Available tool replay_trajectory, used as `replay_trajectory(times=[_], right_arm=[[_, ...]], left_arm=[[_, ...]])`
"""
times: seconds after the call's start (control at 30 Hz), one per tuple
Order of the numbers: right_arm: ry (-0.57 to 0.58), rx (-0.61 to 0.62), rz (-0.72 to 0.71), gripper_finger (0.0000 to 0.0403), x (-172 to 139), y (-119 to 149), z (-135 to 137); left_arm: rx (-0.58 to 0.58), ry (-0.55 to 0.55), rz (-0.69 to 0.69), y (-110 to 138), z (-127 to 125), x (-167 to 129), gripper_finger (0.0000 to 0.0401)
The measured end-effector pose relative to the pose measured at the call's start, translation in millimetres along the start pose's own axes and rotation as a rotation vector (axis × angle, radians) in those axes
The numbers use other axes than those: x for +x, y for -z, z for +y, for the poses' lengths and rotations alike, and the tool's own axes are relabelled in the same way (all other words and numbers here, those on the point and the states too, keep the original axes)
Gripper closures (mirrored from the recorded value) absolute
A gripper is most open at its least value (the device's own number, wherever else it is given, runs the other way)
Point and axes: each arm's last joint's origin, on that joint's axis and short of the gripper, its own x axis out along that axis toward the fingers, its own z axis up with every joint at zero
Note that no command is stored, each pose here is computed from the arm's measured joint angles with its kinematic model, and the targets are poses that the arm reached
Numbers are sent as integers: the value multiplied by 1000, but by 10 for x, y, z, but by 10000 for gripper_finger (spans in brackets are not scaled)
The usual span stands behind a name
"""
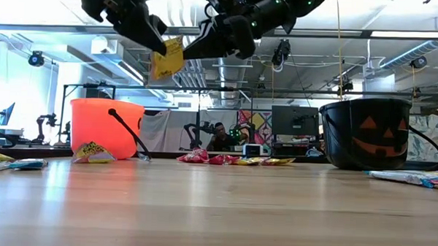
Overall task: Sort candy by brand, put in halloween buckets
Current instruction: Put the yellow candy into the black bucket
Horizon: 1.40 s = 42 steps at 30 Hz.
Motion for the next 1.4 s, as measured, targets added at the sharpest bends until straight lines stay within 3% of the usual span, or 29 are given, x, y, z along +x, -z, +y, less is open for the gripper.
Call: replay_trajectory(times=[0.27, 0.7, 0.83, 1.07, 1.17, 1.27, 1.4], right_arm=[[-10, 12, 11, 394, -107, -45, -8], [31, 45, 35, 391, -223, -103, -33], [29, 68, 38, 359, -219, -97, -31], [35, 71, 28, 262, -181, -91, -29], [31, 70, 35, 242, -161, -74, -22], [30, 65, 35, 261, -160, -75, -21], [29, 42, 35, 346, -163, -76, -21]], left_arm=[[-41, -113, 62, 41, 26, -6, 401], [-34, -123, 92, 67, 26, -8, 401], [-34, -128, 70, 47, 33, -7, 401], [-30, -146, -6, -27, 52, -7, 401], [-30, -133, -27, -45, 52, -7, 401], [-30, -120, -45, -60, 51, -6, 401], [-30, -121, -46, -61, 51, -6, 401]])
